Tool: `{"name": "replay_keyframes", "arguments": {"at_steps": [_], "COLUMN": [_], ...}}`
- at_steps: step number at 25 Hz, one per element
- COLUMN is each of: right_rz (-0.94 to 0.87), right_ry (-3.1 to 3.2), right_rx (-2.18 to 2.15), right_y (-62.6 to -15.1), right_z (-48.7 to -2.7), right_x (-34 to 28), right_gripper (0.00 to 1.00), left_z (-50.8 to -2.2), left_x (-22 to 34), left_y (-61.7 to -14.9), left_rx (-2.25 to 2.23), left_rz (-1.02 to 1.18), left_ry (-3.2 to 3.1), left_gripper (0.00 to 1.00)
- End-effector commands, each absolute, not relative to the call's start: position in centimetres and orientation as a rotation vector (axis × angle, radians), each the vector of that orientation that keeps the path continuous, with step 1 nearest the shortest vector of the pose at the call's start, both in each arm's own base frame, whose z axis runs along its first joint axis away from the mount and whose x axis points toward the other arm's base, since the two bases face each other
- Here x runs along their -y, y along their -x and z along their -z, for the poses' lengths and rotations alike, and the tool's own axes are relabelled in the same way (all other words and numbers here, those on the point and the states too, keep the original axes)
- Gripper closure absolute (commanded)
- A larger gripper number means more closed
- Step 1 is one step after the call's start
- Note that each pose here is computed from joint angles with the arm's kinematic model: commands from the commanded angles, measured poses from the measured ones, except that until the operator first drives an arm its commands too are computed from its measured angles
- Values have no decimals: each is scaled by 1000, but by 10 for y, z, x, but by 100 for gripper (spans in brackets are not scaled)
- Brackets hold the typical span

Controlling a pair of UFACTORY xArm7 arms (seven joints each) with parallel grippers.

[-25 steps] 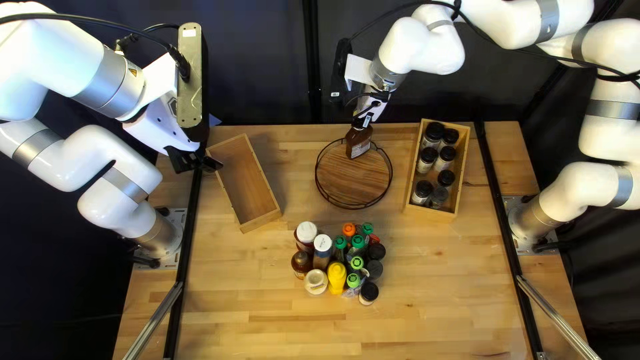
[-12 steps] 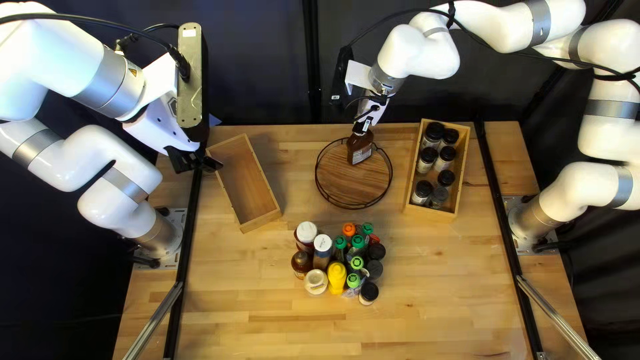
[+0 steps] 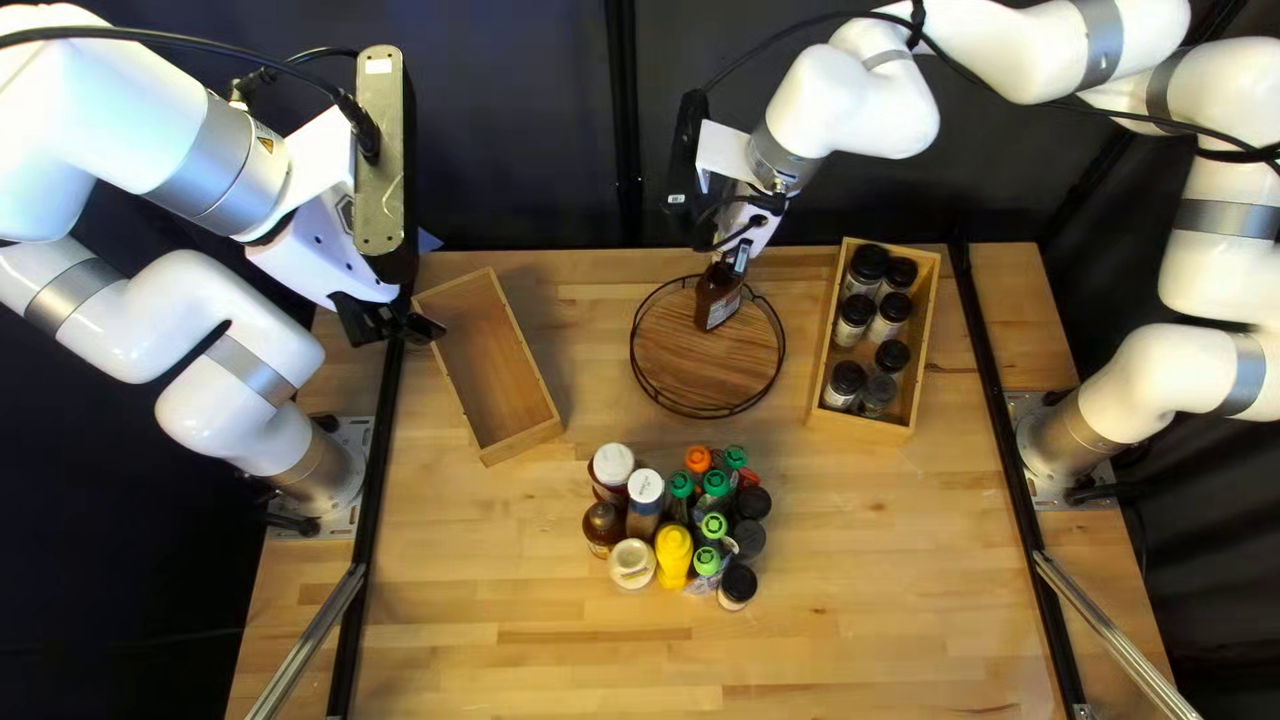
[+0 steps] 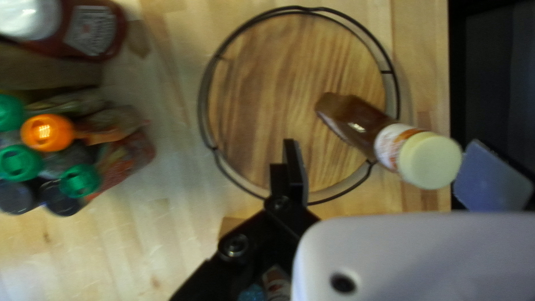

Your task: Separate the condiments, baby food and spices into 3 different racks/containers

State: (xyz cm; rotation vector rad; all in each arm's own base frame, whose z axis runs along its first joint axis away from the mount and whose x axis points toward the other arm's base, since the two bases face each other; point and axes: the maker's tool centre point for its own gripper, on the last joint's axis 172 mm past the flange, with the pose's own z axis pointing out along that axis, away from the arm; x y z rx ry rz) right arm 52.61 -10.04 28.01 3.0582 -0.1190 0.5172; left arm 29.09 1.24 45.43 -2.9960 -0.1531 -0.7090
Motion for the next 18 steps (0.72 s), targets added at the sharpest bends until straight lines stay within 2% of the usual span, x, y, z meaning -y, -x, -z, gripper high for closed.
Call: {"name": "replay_keyframes", "arguments": {"at_steps": [1,11,18], "right_rz": [-545,-628,-635], "right_ry": [-3072,-3058,-3070], "right_rx": [12,-144,-173], "right_y": [-539,-562,-578], "right_z": [-289,-274,-245], "right_x": [27,-98,-128], "right_gripper": [0,0,0], "left_z": [-454,-454,-454], "left_x": [-12,-12,-12], "left_y": [-291,-291,-291], "left_rx": [153,153,153], "left_rz": [709,709,709], "left_ry": [2996,2996,2996], "left_gripper": [0,0,0]}}
